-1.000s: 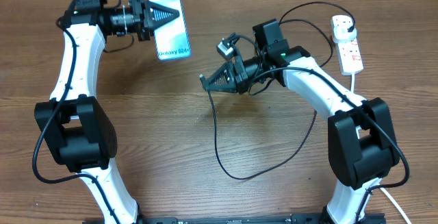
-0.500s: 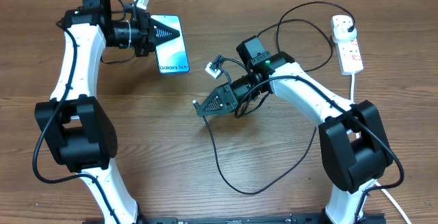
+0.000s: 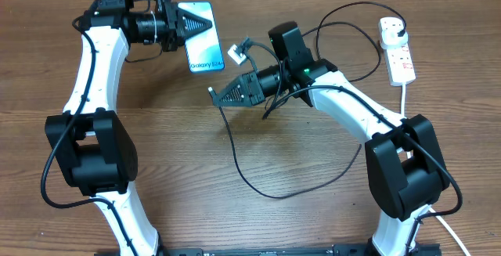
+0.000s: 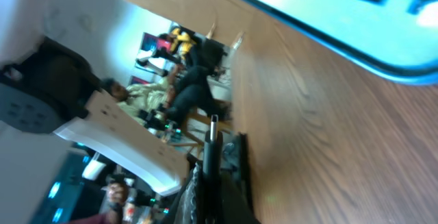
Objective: Plug charger to phone and switch on socket
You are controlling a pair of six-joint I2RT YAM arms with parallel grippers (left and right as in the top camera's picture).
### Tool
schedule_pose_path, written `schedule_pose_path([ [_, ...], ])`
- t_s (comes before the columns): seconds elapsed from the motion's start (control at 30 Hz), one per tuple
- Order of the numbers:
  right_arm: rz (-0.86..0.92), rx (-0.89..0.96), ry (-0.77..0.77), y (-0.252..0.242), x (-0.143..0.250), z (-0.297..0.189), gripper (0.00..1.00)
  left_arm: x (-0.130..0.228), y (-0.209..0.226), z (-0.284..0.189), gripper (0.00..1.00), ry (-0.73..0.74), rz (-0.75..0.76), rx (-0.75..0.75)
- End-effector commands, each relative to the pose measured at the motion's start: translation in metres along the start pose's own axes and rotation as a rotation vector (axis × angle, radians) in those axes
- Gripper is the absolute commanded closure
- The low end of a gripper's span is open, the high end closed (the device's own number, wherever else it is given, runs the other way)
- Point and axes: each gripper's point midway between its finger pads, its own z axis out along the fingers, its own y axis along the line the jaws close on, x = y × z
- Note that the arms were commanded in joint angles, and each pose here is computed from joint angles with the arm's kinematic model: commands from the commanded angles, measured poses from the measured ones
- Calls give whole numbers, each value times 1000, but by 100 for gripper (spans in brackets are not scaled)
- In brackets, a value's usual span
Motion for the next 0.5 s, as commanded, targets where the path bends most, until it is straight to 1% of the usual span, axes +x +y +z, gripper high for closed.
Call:
schedule_pose_path([
  [0.0,139,-38,-10,22,-12,-5,96,1,-23,-2,95,19,-86,68],
  [0.17,183,-8,-69,20,-28,-11,96,-2,-27,-2,96,20,-153,87],
  [0.3,232,25,-120,11,-37,-24,96,-6,-36,-3,95,22,-174,120],
  [0.47,180,16,-154,16,-49,-31,96,-17,-42,-4,96,-6,-140,134],
])
